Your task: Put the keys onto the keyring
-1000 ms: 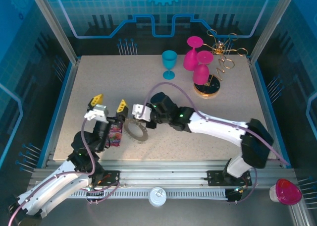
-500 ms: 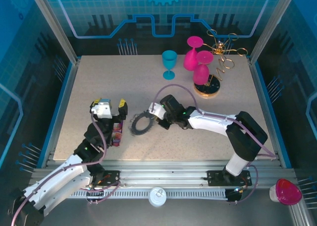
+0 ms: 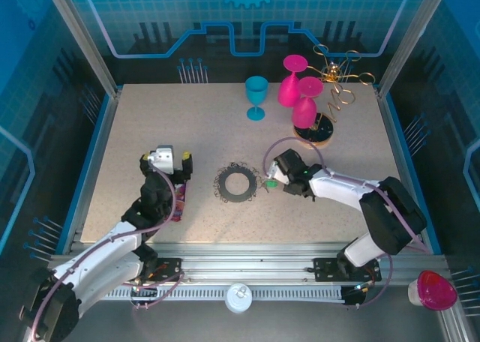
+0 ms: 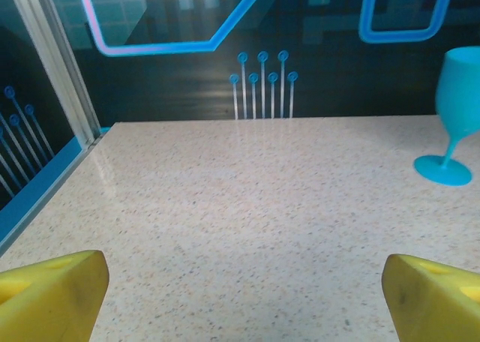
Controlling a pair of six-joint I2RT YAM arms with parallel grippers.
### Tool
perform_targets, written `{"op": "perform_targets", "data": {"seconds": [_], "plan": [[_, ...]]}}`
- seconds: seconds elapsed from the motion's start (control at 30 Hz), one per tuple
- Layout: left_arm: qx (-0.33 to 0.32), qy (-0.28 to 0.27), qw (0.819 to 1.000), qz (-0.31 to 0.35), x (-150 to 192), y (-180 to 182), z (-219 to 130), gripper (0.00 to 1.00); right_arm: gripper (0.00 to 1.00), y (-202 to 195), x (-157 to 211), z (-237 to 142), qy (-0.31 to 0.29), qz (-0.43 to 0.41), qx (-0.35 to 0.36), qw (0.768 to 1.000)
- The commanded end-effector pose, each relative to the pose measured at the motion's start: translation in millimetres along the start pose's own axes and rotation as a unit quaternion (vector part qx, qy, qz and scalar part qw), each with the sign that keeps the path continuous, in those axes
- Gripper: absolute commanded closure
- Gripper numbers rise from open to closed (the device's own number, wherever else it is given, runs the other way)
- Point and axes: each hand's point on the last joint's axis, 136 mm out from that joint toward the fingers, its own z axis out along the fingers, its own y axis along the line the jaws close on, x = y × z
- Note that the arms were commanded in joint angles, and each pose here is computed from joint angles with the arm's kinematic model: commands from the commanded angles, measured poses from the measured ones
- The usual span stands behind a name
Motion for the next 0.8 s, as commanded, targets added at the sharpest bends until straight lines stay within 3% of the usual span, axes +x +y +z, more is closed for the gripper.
{"op": "perform_targets", "data": {"seconds": [0.0,0.13,0.23,0.3,0.4,0.53,0.63,0.73,0.77], "plan": [[-0.002,-0.003,1.000,-0.010,-12,7,13,0.05,0.61,-40,-9,-19,-0.060,0.148,0.041,0.986],[-0.019,0.032,0.999,-0.010,12,23,32,0.04,0.59,-74,-17,-32,-0.240,0.348,0.023,0.906],[-0.014,0.040,0.999,-0.021,31,27,44,0.03,0.54,-97,-6,-32,-0.339,0.381,0.077,0.857],[0.001,0.049,0.999,-0.018,44,23,53,0.03,0.54,-105,3,-16,-0.333,0.382,0.096,0.856],[0.012,0.053,0.998,-0.017,59,21,66,0.01,0.54,-116,21,2,-0.328,0.431,0.094,0.836],[0.044,0.029,0.999,0.007,61,10,79,0.01,0.52,-115,38,3,-0.396,0.459,0.079,0.791],[0.047,0.038,0.998,-0.002,76,13,90,0.01,0.50,-112,40,2,-0.395,0.461,0.065,0.792],[0.055,0.013,0.998,-0.004,83,14,93,0.00,0.49,-115,36,10,-0.378,0.464,0.045,0.800],[0.061,0.034,0.997,-0.011,88,13,91,0.01,0.49,-115,33,11,-0.380,0.462,0.038,0.801]]}}
